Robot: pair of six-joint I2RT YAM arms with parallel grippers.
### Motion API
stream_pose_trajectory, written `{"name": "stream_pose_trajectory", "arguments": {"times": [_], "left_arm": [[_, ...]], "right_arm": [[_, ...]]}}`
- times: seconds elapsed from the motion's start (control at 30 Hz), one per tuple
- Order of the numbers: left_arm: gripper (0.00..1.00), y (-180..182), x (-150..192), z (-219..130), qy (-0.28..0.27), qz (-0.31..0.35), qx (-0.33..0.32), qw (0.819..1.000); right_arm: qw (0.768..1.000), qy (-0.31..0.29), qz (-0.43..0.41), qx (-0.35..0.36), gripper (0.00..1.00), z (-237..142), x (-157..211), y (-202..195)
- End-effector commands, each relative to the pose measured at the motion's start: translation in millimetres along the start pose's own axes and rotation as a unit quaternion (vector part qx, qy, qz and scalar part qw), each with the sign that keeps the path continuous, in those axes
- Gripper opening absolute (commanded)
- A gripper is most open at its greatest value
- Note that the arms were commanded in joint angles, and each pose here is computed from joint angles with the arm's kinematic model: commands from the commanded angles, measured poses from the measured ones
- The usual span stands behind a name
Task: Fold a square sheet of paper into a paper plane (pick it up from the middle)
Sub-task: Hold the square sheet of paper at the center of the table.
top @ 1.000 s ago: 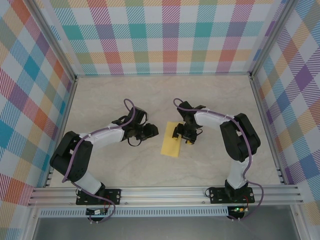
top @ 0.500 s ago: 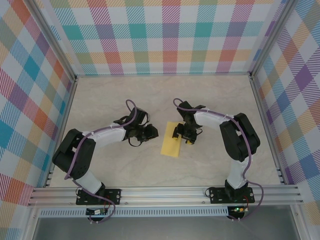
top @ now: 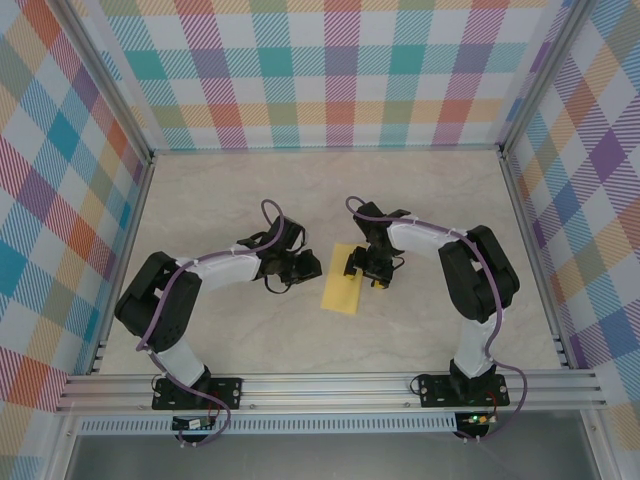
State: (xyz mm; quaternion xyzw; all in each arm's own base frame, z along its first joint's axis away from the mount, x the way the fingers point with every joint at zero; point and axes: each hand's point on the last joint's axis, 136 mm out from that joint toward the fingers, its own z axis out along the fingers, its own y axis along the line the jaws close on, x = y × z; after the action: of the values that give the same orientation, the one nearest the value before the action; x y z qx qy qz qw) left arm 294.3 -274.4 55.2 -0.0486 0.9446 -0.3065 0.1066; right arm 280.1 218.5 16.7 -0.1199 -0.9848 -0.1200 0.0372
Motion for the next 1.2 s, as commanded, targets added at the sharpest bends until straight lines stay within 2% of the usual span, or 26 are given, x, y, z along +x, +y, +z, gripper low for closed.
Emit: {"name": "stream_pose_trajectory", "arguments": {"times": [0.0,0.2,0.3,0.37,0.6,1.17], "left_arm": [[0.16,-5.7,0.6,-2.0,0.002,0.004,0.008,1.000],[0.14,-18.7,0.5,5.1,0.020,0.013,0.034,0.999],[0.07,-23.2,1.8,11.3,0.030,0.017,0.036,0.999],[0.00,-18.8,3.6,16.8,0.037,0.016,0.014,0.999],[0.00,-8.9,3.2,27.4,0.036,0.027,-0.055,0.998],[0.00,-15.5,4.0,40.4,0.052,0.035,-0.044,0.997]], "right_arm": [[0.996,0.020,0.005,0.085,0.67,25.2,6.9,-41.4],[0.996,0.021,0.008,0.089,0.67,27.1,7.9,-43.5],[0.996,0.023,0.008,0.088,0.67,28.4,8.6,-44.1],[0.996,0.023,0.009,0.090,0.67,28.5,8.8,-44.7],[0.996,0.022,0.007,0.091,0.67,27.7,8.9,-45.3],[0.995,0.026,0.004,0.094,0.66,30.0,9.1,-45.8]]}}
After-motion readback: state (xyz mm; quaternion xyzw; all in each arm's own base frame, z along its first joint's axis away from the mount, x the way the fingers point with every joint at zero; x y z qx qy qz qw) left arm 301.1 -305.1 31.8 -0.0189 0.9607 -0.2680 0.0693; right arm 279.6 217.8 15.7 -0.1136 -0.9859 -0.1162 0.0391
